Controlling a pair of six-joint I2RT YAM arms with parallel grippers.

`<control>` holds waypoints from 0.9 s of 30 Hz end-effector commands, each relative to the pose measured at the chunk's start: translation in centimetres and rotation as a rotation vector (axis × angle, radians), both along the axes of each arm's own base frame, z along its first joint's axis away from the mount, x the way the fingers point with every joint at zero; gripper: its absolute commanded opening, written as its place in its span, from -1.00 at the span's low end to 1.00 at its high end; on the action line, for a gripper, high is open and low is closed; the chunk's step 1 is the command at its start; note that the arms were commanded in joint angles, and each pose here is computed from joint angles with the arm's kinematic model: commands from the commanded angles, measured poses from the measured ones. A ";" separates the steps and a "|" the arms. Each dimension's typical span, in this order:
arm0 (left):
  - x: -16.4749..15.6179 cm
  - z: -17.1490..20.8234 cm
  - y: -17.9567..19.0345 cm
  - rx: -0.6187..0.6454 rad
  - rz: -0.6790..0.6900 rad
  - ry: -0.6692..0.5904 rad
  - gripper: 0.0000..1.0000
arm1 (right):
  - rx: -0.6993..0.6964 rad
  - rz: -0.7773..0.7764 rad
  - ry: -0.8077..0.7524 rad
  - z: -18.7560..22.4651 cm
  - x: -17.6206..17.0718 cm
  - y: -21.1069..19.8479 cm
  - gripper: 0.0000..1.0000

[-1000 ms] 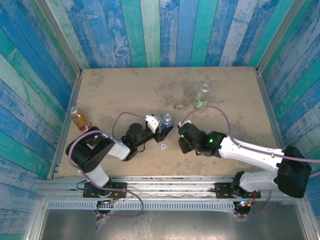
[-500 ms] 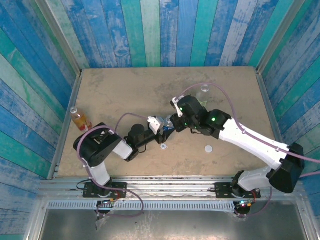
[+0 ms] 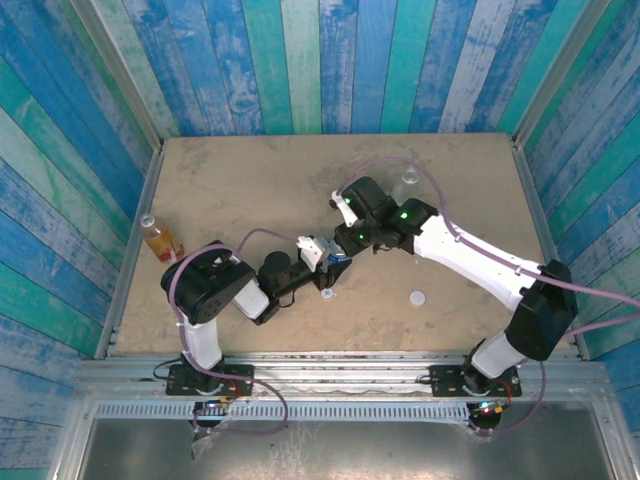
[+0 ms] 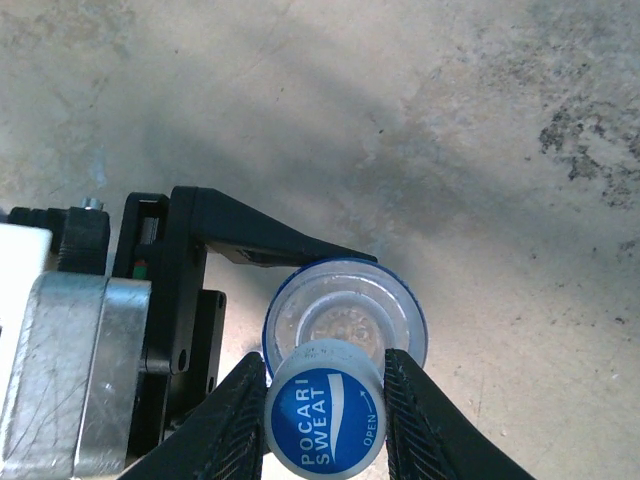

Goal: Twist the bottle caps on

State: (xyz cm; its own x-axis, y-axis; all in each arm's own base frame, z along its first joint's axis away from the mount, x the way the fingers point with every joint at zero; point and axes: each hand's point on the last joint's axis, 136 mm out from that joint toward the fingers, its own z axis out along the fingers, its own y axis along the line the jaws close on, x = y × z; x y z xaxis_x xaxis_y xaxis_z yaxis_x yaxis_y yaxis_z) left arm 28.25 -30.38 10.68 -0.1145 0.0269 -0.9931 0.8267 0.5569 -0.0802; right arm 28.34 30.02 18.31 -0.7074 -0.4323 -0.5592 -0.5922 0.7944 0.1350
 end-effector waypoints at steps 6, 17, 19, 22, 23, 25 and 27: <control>-0.4 -2.9 0.0 0.067 -0.011 0.044 0.33 | -0.032 0.040 0.020 -0.6 0.7 -0.1 -0.34; -0.3 -3.3 0.0 0.081 -0.008 0.048 0.34 | -0.076 0.044 0.095 -1.7 0.6 -0.1 -0.35; -0.3 -3.3 0.0 0.082 -0.006 0.049 0.34 | -0.087 0.036 0.119 -2.0 0.5 -0.3 -0.36; -0.3 -3.3 0.0 0.083 -0.005 0.050 0.34 | -0.086 0.020 0.176 -2.7 0.3 -0.6 -0.38; -0.2 -3.4 0.0 0.086 -0.002 0.052 0.34 | -0.090 0.016 0.187 -2.9 0.2 -0.8 -0.39; -0.2 -3.5 0.0 0.086 -0.002 0.053 0.34 | -0.085 0.021 0.189 -3.0 0.0 -0.8 -0.38; -0.2 -3.4 0.0 0.083 -0.001 0.052 0.34 | -0.058 0.022 0.186 -3.0 -0.1 -0.5 -0.38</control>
State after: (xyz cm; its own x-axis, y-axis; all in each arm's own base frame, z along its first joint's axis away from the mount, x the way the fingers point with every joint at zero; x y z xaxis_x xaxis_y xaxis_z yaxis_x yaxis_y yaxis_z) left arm 28.32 -30.48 10.60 -0.0963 0.0298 -0.9949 0.8280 0.5571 -0.0634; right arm 29.72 30.36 17.43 -0.7423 -0.4662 -0.4814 -0.6005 0.7815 0.1691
